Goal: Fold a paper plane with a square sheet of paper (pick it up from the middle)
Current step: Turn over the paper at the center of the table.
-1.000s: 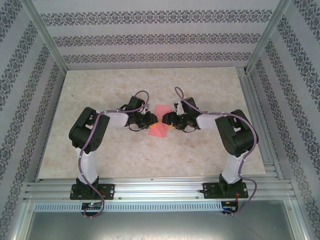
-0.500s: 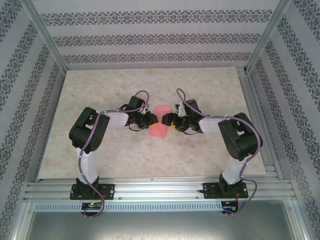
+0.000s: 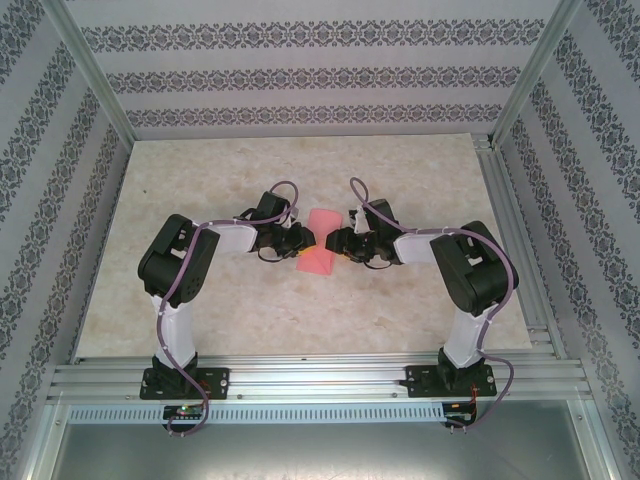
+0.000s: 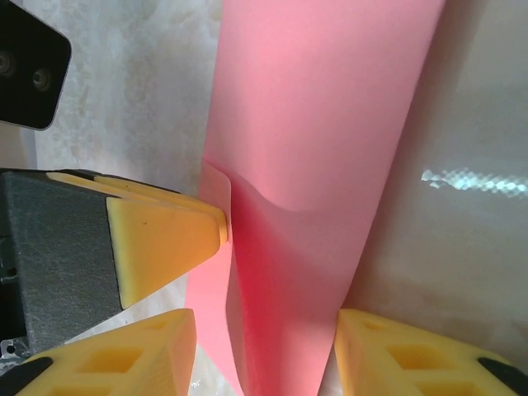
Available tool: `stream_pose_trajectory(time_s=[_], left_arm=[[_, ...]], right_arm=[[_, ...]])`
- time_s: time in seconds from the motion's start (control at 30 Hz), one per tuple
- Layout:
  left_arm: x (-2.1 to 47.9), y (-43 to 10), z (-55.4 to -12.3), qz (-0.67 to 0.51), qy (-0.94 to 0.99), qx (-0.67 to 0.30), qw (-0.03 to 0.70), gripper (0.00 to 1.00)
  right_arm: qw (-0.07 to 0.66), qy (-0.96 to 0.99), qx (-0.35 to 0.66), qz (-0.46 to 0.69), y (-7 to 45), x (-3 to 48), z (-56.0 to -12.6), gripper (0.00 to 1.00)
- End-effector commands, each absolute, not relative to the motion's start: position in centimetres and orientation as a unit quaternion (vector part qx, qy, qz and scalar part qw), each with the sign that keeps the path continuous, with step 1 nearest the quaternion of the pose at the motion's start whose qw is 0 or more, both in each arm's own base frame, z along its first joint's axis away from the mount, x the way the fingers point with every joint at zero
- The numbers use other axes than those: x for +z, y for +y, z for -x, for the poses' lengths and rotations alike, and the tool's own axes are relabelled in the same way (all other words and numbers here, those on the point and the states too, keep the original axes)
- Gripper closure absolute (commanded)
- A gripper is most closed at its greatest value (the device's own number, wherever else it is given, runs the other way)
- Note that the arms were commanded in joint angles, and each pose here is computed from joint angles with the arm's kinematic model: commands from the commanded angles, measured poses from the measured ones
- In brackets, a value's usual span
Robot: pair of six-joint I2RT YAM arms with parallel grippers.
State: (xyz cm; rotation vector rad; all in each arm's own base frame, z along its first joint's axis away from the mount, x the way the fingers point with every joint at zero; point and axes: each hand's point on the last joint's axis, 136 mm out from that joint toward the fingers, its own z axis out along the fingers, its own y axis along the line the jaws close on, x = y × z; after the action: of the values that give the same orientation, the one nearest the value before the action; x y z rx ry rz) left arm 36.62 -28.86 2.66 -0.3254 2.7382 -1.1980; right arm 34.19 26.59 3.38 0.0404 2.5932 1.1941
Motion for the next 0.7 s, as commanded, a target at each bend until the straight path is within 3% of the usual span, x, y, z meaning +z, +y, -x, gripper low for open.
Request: stream_pose_trajectory(time_s=[0.0,0.1,0.37,0.67], left_arm=[[2.6,-29.1,-36.5,0.099,0.914,-0.388,0.065,0.76],[2.7,-29.2,-36.6,0.098,0.914,-0.388,0.065,0.76],[3.0,-29.2,-36.6,0.098,0.913,-0.390,0.067,0.76],[4.9,-29.5,-36.9,0.094,0.906,-0.406,0.080,0.75]], right_arm=[[0.130,0.905,0.405,-0.007,27.2,2.4,-33.9,0.53],[0.141,0.908,0.394,-0.005,26.6,2.8,-33.8,0.51],[0.146,0.894,0.423,0.003,27.4,3.7,-33.9,0.80],[0.151,0.902,0.404,0.015,27.0,4.3,-34.0,0.95]])
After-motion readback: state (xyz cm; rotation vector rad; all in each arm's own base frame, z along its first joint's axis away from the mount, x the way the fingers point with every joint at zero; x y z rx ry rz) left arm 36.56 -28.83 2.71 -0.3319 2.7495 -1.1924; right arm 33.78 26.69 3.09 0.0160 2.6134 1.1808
